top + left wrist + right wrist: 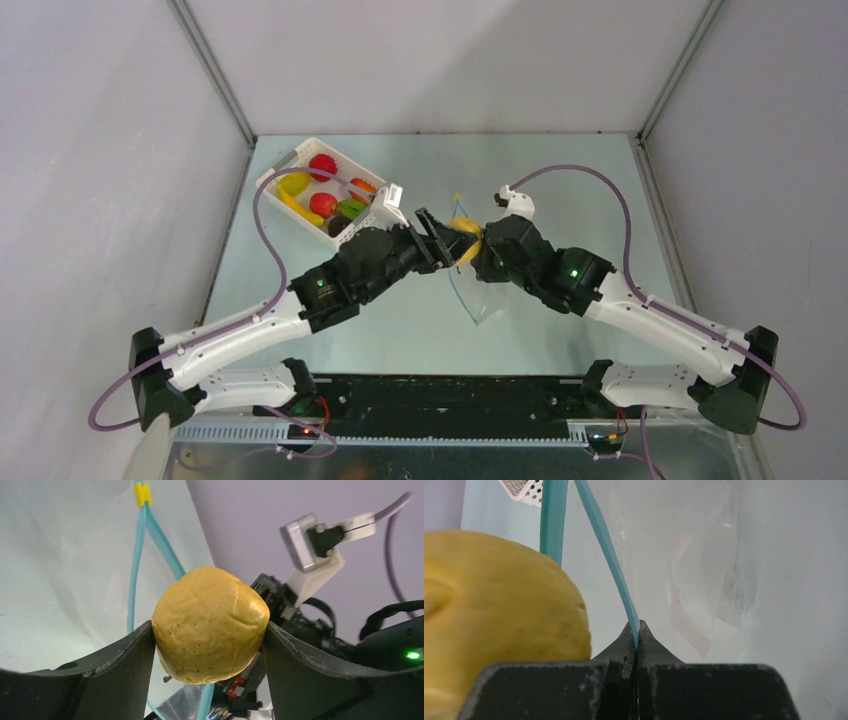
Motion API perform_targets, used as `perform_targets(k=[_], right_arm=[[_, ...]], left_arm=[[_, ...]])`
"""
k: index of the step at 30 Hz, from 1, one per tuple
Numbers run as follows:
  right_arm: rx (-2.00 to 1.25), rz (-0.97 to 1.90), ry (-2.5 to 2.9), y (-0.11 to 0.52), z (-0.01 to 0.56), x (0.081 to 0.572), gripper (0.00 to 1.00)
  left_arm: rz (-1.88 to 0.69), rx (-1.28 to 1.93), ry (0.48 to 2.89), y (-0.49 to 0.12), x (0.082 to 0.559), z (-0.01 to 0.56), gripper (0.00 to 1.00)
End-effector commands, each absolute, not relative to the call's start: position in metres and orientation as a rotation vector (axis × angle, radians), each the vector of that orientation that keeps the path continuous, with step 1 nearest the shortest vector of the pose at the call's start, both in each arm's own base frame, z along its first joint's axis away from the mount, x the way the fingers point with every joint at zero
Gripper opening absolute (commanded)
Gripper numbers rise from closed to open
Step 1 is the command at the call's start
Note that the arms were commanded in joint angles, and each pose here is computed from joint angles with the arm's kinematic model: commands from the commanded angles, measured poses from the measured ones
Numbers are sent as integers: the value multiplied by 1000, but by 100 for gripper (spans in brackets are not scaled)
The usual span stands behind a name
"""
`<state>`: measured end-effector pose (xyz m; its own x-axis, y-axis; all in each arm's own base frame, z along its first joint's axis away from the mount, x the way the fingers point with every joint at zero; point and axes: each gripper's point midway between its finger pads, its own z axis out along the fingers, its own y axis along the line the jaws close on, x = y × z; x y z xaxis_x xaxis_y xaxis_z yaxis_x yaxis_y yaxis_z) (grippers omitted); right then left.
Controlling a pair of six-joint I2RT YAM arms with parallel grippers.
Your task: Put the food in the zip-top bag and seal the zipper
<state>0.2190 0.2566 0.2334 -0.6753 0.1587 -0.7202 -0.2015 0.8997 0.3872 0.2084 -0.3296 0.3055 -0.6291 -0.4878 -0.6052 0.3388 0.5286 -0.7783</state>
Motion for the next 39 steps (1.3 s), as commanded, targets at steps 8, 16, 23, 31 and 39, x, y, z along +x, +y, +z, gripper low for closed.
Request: perform_targets(k=[8,16,23,31,39], right_arm=[[70,733,2105,258,268,216,0],[113,850,2025,261,295,214,0],[126,846,2039,259,291,212,0],[114,885,2020,260,300,208,0],[86,925,2008,264,306,202,0]], left_arm=[[-1276,-341,1745,-323,217,336,47],[-1225,-379,1819,-326,218,294,47],[-1058,-350,1885,-319,217,280,46],[-890,-301,2019,-322,217,256,49],[-762,-291,2093,-320,220,244,64]])
